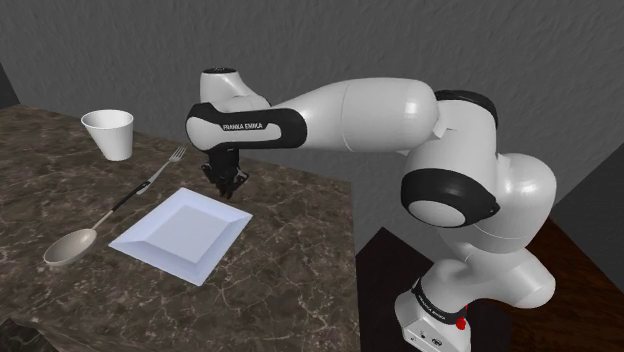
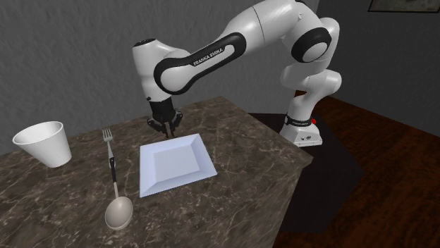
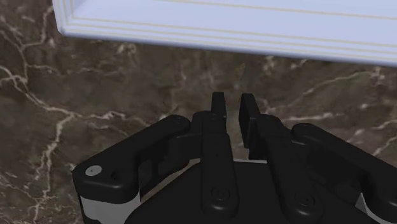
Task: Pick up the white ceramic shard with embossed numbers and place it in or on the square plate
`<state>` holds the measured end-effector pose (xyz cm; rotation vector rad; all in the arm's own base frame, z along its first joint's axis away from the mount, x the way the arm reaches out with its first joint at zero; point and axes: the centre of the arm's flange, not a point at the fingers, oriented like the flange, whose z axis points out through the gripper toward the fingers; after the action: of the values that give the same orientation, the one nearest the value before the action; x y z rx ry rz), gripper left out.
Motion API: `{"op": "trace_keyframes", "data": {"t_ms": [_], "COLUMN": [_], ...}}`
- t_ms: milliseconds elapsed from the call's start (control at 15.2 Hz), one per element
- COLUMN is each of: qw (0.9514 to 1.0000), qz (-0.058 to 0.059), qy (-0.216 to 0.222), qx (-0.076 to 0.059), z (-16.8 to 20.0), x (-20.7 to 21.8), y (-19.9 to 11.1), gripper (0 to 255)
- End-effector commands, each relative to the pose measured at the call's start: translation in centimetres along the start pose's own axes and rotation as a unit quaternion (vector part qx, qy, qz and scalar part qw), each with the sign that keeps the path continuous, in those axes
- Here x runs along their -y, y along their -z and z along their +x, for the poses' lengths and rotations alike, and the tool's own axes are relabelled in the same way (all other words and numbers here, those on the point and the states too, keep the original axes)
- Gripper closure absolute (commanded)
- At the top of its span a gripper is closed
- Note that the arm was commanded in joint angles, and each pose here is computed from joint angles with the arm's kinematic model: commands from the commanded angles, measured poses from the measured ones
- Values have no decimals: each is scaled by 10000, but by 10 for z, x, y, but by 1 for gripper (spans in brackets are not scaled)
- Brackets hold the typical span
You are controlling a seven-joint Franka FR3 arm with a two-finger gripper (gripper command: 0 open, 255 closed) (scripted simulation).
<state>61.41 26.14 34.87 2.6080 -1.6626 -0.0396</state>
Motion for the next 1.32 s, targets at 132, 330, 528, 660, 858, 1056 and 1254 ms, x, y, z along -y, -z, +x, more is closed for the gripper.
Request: {"op": "trace_keyframes", "data": {"t_ms": [132, 330, 528, 660, 858, 1056, 1254], "qw": [10000, 9984, 9828, 9828, 9828, 9828, 9828], "qz": [-62, 80, 359, 359, 359, 359, 359], "qy": [-10, 542, 1770, 1770, 1770, 1770, 1770], "qx": [-8, -127, -398, -398, -398, -398, -398], "z": [2, -9, -29, -29, -28, -27, -27], "x": [-1, -12, -41, -40, -39, -38, -38], "y": [7, 13, 31, 20, 5, -9, -9], "gripper": [255, 0, 0, 0, 0, 0, 0]}}
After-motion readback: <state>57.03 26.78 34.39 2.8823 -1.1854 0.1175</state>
